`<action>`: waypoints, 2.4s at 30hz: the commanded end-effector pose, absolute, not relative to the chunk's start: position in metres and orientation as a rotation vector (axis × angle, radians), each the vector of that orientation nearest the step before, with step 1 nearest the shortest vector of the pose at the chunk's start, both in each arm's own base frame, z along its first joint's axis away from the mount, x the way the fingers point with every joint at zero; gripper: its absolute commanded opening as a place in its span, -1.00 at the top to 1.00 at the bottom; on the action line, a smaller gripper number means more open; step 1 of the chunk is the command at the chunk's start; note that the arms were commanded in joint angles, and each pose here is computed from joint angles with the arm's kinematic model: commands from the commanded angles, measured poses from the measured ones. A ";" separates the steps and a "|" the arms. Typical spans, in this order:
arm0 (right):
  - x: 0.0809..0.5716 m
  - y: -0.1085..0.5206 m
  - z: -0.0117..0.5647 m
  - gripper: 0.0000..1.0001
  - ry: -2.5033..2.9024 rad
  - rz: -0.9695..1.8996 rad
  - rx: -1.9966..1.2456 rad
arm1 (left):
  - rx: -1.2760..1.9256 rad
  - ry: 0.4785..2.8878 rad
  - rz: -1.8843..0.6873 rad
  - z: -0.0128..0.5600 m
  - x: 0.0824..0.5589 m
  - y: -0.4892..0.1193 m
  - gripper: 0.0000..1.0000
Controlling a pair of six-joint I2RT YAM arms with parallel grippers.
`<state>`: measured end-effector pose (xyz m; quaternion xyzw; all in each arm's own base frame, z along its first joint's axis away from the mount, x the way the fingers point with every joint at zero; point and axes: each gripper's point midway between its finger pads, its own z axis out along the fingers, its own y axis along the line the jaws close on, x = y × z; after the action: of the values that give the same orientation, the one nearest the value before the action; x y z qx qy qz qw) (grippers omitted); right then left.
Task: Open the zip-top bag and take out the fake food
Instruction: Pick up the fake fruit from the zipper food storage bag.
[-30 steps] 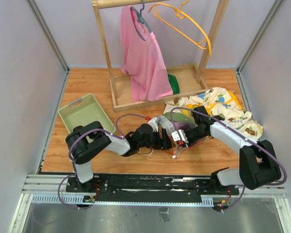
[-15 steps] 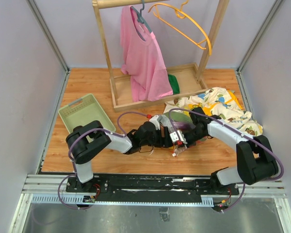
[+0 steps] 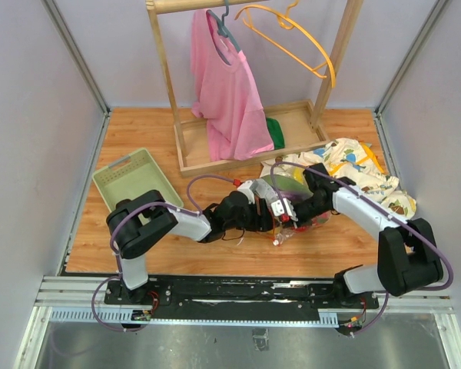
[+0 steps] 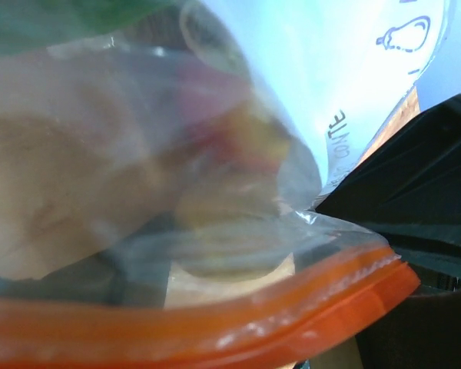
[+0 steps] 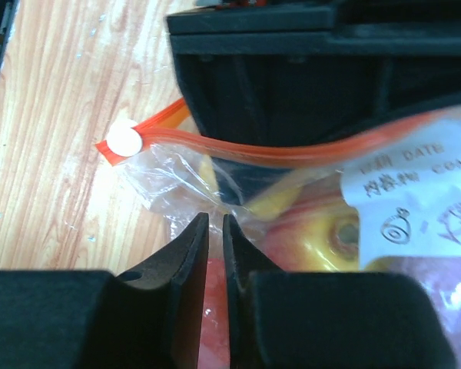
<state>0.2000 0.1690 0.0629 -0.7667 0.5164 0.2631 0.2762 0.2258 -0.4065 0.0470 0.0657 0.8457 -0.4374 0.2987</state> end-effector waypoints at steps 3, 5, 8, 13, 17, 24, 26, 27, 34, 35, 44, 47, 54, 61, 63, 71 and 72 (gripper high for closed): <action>0.220 0.175 0.083 0.71 1.444 0.706 -1.950 | 0.178 2.250 -1.115 0.039 0.236 -0.405 0.01; 0.224 0.177 0.080 0.72 1.467 0.705 -1.935 | 0.184 2.252 -1.118 0.038 0.235 -0.405 0.01; 0.231 0.175 0.071 0.74 1.521 0.685 -1.930 | 0.204 2.248 -1.133 0.041 0.233 -0.407 0.00; 0.228 0.178 0.058 0.80 1.554 0.685 -1.964 | 0.220 2.251 -1.151 0.040 0.231 -0.410 -0.06; 0.223 0.179 0.053 0.82 1.557 0.700 -1.978 | 0.228 2.260 -1.154 0.038 0.231 -0.412 -0.13; 0.219 0.182 0.053 0.82 1.556 0.732 -1.974 | 0.235 2.279 -1.143 0.034 0.233 -0.415 -0.22; 0.219 0.182 0.052 0.82 1.562 0.734 -1.973 | 0.237 2.280 -1.136 0.034 0.235 -0.416 -0.22; 0.219 0.182 0.052 0.82 1.566 0.736 -1.972 | 0.235 2.281 -1.131 0.034 0.235 -0.416 -0.21; 0.218 0.181 0.054 0.79 1.615 0.750 -1.933 | 0.209 2.279 -1.106 0.036 0.239 -0.407 0.20; 0.219 0.180 0.055 0.78 1.624 0.752 -1.927 | 0.206 2.277 -1.107 0.037 0.239 -0.405 0.26; 0.214 0.179 0.063 0.72 1.618 0.790 -1.881 | 0.270 2.254 -1.174 0.057 0.227 -0.404 0.55; 0.214 0.179 0.067 0.72 1.623 0.804 -1.865 | 0.279 2.265 -1.163 0.059 0.224 -0.400 0.59; 0.216 0.176 0.073 0.70 1.616 0.818 -1.820 | 0.309 2.300 -1.105 0.063 0.221 -0.389 0.62; 0.218 0.174 0.073 0.69 1.623 0.833 -1.794 | 0.338 2.332 -1.049 0.069 0.216 -0.377 0.65; 0.217 0.175 0.074 0.69 1.622 0.837 -1.792 | 0.331 2.344 -1.046 0.069 0.212 -0.373 0.65; 0.216 0.176 0.075 0.68 1.602 0.845 -1.789 | 0.278 2.339 -1.043 0.081 0.206 -0.359 0.71; 0.216 0.175 0.075 0.67 1.601 0.845 -1.788 | 0.272 2.338 -1.041 0.083 0.206 -0.357 0.71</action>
<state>0.2221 0.1757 0.0706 -0.6814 0.6016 0.3011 0.2883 0.2055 -0.3660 0.0742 0.1126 0.8720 -0.3914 0.2716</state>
